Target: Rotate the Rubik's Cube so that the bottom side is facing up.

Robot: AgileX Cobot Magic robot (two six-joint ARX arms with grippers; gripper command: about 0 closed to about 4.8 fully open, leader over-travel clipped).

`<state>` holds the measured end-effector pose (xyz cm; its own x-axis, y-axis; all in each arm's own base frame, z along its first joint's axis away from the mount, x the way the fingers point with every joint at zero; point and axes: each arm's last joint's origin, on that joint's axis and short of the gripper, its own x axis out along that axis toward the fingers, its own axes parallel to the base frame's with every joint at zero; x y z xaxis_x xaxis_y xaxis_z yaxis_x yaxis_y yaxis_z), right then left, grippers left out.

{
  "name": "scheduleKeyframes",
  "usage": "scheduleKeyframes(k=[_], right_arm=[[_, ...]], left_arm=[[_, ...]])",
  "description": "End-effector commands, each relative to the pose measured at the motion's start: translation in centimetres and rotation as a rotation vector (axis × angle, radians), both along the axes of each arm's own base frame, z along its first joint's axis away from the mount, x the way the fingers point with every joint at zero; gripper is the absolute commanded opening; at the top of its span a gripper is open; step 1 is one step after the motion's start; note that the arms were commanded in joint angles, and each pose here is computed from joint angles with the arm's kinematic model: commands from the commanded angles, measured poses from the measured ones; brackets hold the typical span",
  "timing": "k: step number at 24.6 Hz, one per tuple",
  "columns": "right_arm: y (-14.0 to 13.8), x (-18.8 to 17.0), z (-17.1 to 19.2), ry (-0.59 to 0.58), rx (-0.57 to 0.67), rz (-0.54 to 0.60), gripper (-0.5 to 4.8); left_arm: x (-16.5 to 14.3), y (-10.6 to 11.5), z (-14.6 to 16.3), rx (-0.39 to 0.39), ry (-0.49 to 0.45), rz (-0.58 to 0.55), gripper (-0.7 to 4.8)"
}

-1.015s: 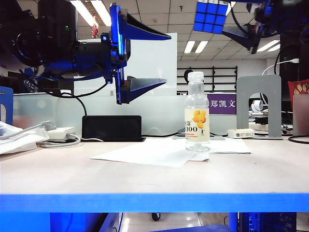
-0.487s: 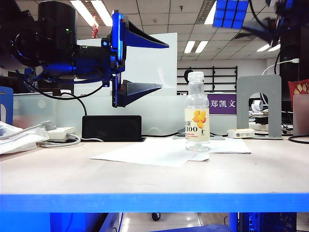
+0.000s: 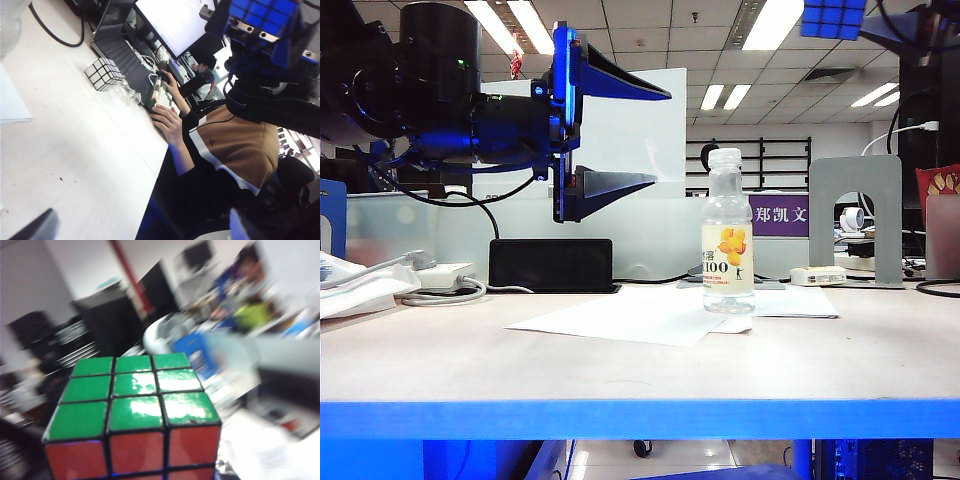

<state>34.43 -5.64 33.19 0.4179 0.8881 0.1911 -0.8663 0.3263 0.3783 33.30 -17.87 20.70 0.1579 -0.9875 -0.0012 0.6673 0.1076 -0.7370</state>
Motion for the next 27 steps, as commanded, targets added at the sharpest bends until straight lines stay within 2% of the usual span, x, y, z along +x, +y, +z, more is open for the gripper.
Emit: scheduleKeyframes(k=[1, 7, 14, 19, 27], right_arm=[[-1.1, 0.0, 0.3, -0.084, 0.013, -0.114, 2.65], [-1.6, 1.5, -1.9, -0.032, -0.061, -0.207, 2.65], [0.9, 2.5, -3.5, 0.01, -0.137, -0.293, 2.65], [2.7, 0.8, -2.1, 0.016, -0.276, -0.396, 2.65], [4.5, -2.8, -1.1, 0.237, -0.39, -0.466, 2.65]], left_arm=[[0.0, 0.1, 0.3, -0.007, -0.023, 0.003, 4.79], [0.1, 0.1, 0.3, -0.007, -0.026, 0.023, 4.79], [0.1, 0.1, 0.3, -0.007, -0.026, 0.029, 4.79], [0.1, 0.1, 0.3, -0.007, -0.026, 0.021, 4.79], [0.0, 0.1, 0.2, -0.002, -0.013, -0.01, 4.79]])
